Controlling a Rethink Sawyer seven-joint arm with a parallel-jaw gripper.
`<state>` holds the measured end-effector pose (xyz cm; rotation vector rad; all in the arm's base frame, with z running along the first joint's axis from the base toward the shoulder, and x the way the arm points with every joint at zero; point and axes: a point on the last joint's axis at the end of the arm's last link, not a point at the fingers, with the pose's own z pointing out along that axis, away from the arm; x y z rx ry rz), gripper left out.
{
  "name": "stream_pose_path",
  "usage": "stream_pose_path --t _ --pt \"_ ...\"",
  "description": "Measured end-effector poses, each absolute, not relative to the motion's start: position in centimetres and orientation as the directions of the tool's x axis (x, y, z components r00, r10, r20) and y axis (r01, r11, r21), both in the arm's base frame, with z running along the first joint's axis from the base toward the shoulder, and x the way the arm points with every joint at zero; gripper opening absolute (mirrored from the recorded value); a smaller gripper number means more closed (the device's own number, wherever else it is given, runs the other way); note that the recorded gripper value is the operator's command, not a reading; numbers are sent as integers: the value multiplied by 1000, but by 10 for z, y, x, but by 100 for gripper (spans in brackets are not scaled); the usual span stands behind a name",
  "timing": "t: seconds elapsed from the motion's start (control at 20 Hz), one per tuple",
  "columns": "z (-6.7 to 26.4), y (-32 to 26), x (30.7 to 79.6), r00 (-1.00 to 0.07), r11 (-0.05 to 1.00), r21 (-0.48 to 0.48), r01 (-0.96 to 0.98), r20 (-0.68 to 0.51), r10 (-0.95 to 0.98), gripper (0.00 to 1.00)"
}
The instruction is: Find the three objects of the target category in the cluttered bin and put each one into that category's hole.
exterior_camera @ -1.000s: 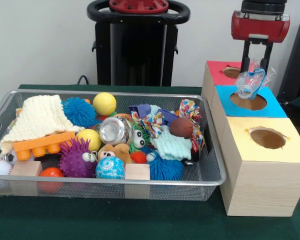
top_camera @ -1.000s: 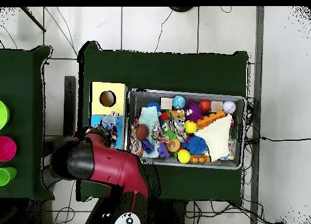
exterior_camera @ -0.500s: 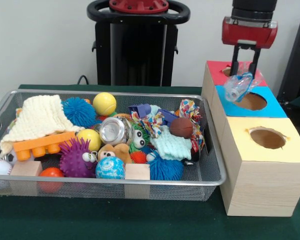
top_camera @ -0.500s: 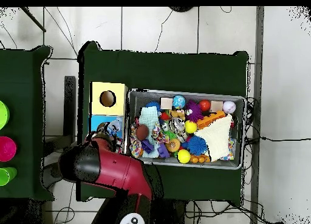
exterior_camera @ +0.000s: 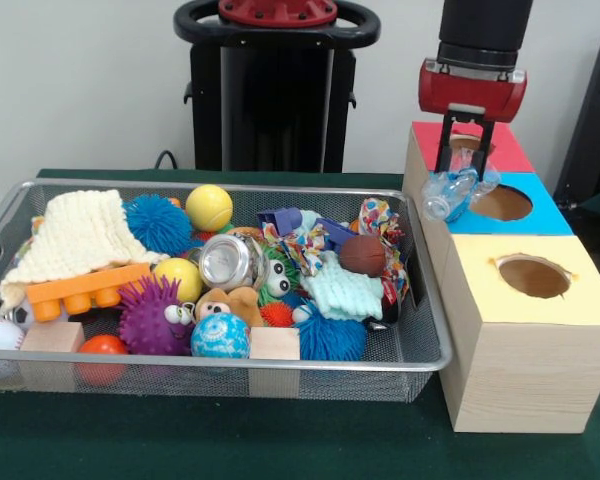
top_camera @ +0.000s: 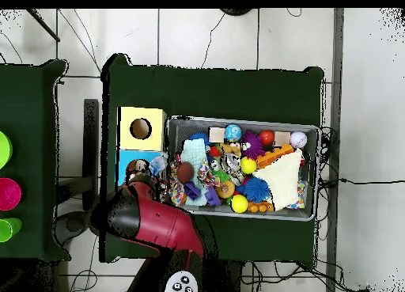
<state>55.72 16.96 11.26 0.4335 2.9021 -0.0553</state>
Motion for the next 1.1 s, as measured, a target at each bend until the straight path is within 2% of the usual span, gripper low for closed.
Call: stream_pose_path --t 1.1 --pt "111 202 548 -939 960 0 280 -209 274 0"
